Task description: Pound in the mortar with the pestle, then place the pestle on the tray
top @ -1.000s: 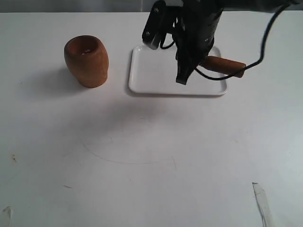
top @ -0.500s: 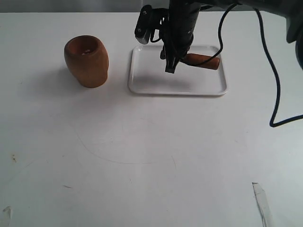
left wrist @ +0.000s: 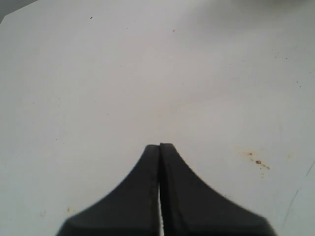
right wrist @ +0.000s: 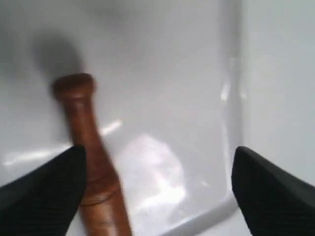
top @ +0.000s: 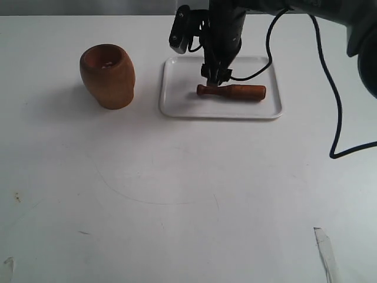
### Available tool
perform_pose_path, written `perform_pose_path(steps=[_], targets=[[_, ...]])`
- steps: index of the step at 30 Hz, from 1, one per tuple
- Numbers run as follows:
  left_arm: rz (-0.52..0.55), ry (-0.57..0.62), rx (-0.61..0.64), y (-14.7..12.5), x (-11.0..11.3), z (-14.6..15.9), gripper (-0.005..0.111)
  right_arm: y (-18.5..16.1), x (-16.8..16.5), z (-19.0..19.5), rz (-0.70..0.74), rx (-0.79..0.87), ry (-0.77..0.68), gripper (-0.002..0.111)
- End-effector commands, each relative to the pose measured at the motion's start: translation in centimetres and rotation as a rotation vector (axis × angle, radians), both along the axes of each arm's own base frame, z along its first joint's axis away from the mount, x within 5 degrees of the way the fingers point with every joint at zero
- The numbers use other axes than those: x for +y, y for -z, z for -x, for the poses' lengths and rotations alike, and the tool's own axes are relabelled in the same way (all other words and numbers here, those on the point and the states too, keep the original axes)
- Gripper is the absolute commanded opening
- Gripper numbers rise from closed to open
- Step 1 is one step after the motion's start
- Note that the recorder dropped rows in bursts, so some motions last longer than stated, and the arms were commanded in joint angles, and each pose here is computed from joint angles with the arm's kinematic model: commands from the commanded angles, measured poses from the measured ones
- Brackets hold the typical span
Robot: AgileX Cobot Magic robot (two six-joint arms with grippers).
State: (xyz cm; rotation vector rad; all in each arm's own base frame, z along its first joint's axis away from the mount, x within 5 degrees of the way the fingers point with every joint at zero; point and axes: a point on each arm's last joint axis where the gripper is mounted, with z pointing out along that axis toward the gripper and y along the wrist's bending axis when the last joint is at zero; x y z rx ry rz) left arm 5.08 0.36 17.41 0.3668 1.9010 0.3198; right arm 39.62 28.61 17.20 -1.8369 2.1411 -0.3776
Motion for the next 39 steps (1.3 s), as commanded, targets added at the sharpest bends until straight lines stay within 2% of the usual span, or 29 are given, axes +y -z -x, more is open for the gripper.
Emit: perform_pose_path(steps=[1,7,10,12,13,16,22,30,34,39], targets=[[0.015,0.006,-0.004,0.0,-0.1,0.0,0.000,-2.2,0.0,-1.0,0.031,-0.244,0.105,0.079],[0.015,0.006,-0.004,0.0,-0.1,0.0,0.000,-6.2,-0.8,-0.7,-0.089,-0.345,0.272,0.078],[0.015,0.006,-0.004,0.0,-0.1,0.0,0.000,-9.8,-1.6,0.0,-0.188,-0.402,0.378,0.067],[0.015,0.006,-0.004,0.0,-0.1,0.0,0.000,-12.1,-2.1,0.7,-0.267,-0.434,0.423,0.065],[0.015,0.006,-0.004,0.0,-0.1,0.0,0.000,-13.5,-2.5,1.3,-0.322,-0.454,0.435,0.064],[0.015,0.006,-0.004,0.0,-0.1,0.0,0.000,-16.2,-3.8,3.5,-0.475,-0.502,0.443,0.050],[0.015,0.006,-0.004,0.0,-0.1,0.0,0.000,-17.9,-7.4,8.1,-0.619,-0.592,0.425,0.045],[0.015,0.006,-0.004,0.0,-0.1,0.0,0.000,-18.3,-12.7,13.5,-0.676,-0.707,0.482,0.015],[0.015,0.006,-0.004,0.0,-0.1,0.0,0.000,-19.2,-15.0,16.8,-0.787,-0.716,0.473,0.000],[0.015,0.006,-0.004,0.0,-0.1,0.0,0.000,-21.1,-17.4,22.3,-1.047,-0.709,0.328,0.000]])
